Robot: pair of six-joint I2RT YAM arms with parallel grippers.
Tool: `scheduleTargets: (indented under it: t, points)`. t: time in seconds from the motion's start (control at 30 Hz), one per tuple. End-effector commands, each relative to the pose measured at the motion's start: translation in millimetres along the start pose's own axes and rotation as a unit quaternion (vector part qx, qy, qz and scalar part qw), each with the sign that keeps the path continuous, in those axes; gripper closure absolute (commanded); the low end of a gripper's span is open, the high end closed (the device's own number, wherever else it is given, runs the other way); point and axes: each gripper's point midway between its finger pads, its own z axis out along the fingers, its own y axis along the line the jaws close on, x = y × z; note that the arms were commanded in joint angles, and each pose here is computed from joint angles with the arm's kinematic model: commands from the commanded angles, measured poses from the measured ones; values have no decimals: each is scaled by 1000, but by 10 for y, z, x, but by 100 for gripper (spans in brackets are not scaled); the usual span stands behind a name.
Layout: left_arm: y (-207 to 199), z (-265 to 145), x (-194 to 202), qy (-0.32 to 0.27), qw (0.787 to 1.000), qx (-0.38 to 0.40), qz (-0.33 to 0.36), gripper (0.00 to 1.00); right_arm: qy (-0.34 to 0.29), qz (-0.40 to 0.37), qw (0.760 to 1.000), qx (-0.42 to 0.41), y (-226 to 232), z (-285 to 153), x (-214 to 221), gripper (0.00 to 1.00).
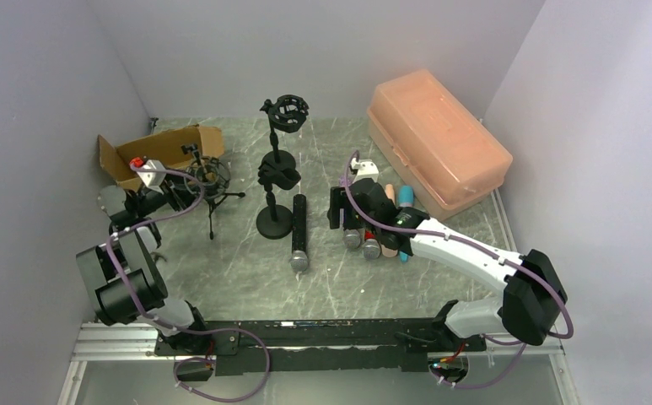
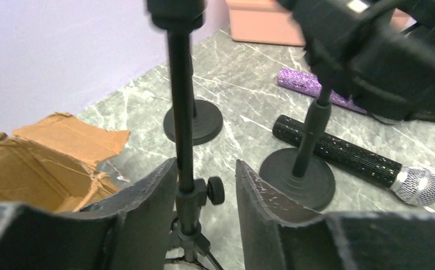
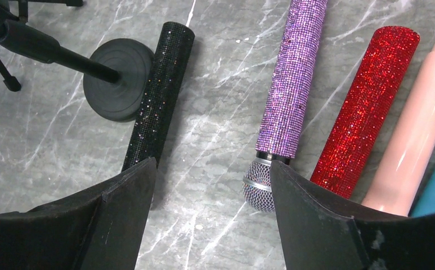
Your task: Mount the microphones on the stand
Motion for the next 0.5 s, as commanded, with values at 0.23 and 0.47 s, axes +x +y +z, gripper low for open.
scheduleTargets:
  t: [0.23,0.47]
  points:
    - [-194,2,-24,0,999,-19,-43,74,-31,18,999,-7,33,-75,-208,25]
    - [49,42,-105,-20,998,-42,-50,64,-47,20,999,-18,117,-152,-391,25]
